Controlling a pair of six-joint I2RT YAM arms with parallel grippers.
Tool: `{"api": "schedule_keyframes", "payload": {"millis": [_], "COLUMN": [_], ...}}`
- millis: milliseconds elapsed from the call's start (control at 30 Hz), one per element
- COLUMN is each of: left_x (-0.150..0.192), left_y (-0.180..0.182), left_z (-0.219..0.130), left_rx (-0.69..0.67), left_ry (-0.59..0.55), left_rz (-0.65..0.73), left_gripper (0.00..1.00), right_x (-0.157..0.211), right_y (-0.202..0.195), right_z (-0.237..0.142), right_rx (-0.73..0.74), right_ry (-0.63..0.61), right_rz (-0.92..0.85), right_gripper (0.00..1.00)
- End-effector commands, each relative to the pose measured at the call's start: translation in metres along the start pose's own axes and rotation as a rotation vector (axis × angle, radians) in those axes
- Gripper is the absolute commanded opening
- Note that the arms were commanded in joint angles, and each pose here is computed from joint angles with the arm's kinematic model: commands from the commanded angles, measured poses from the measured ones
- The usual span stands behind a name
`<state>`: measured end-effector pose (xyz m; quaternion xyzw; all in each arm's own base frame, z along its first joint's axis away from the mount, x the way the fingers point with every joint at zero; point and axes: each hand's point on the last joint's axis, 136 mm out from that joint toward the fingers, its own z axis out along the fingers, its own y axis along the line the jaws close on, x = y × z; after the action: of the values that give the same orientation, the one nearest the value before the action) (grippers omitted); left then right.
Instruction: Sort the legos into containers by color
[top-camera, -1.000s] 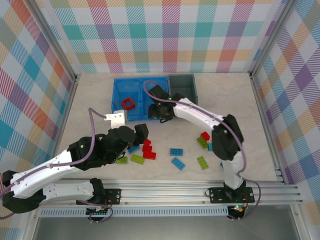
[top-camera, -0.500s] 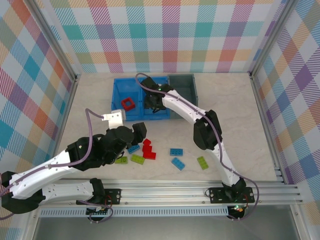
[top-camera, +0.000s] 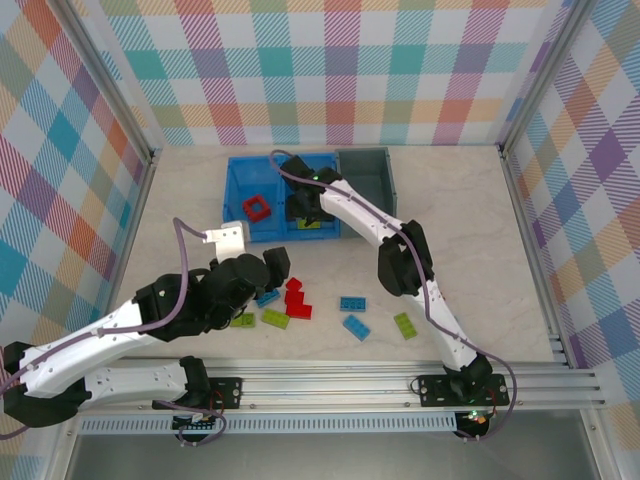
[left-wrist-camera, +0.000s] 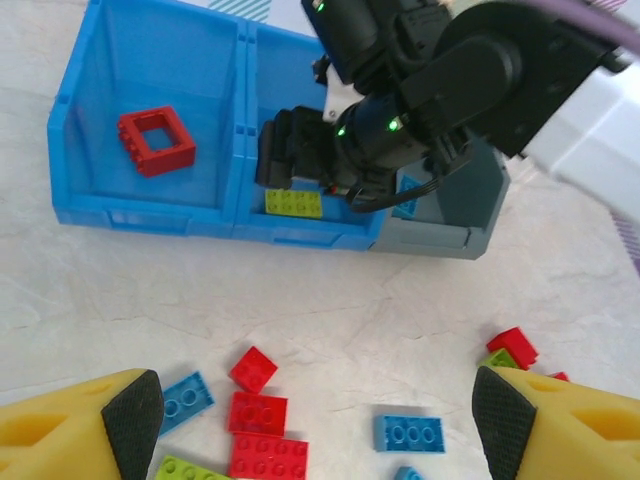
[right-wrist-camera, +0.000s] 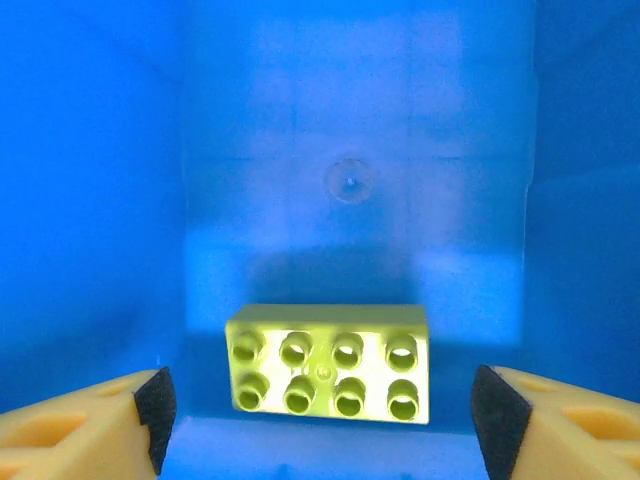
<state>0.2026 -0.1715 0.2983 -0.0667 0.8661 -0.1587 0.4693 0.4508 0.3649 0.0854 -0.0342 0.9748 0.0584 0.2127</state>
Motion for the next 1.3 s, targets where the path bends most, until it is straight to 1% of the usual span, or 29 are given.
{"api": "schedule_keyframes", "payload": {"millis": [0,133,300,400,467,533,600,667,767,867,933,1067,1267], "left_x": [0.007,0.03,0.06,0.081,0.094,0.102,0.111,0.122,0.134,0.139,0.145,0.16,0.176], "left_y": [0.012,0.017,0.02,0.02,0.017,0.012,0.011,0.009,0.014,0.022,0.022,0.035,0.045], "left_z": [0.004,0.017,0.045,0.069,0.088,0.103,0.118,0.134,0.154,0.172,0.181,0.197,0.208], "left_rx": [-0.078,-0.113,-0.118,-0.102,-0.077,-0.053,-0.056,-0.042,-0.042,-0.056,-0.041,-0.086,-0.122], "left_ry": [0.024,0.104,0.269,0.404,0.495,0.561,0.635,0.713,0.799,0.839,0.873,0.922,0.953], "left_rz": [0.029,0.028,0.01,-0.005,0.015,0.072,0.143,0.216,0.284,0.335,0.349,0.387,0.382], "left_gripper": [0.81,0.76,0.62,0.62,0.64,0.66,0.69,0.76,0.81,0.82,0.82,0.8,0.63], "right_x": [-0.018,-0.029,-0.029,-0.01,0.02,0.051,0.086,0.122,0.168,0.202,0.214,0.219,0.217], "right_y": [0.013,0.021,0.01,-0.013,-0.037,-0.055,-0.068,-0.075,-0.078,-0.077,-0.077,-0.079,-0.078], "right_z": [-0.044,-0.087,-0.156,-0.194,-0.207,-0.217,-0.222,-0.227,-0.233,-0.238,-0.24,-0.245,-0.247], "right_rx": [-0.068,-0.11,-0.133,-0.162,-0.18,-0.234,-0.311,-0.397,-0.526,-0.609,-0.639,-0.642,-0.641], "right_ry": [-0.059,-0.116,-0.216,-0.271,-0.282,-0.285,-0.271,-0.244,-0.187,-0.121,-0.092,-0.092,-0.099], "right_rz": [0.0,0.013,0.024,0.037,0.045,0.031,-0.009,-0.054,-0.11,-0.15,-0.147,-0.129,-0.121], "right_gripper": [0.79,0.76,0.7,0.7,0.7,0.7,0.7,0.71,0.73,0.75,0.75,0.75,0.75]}}
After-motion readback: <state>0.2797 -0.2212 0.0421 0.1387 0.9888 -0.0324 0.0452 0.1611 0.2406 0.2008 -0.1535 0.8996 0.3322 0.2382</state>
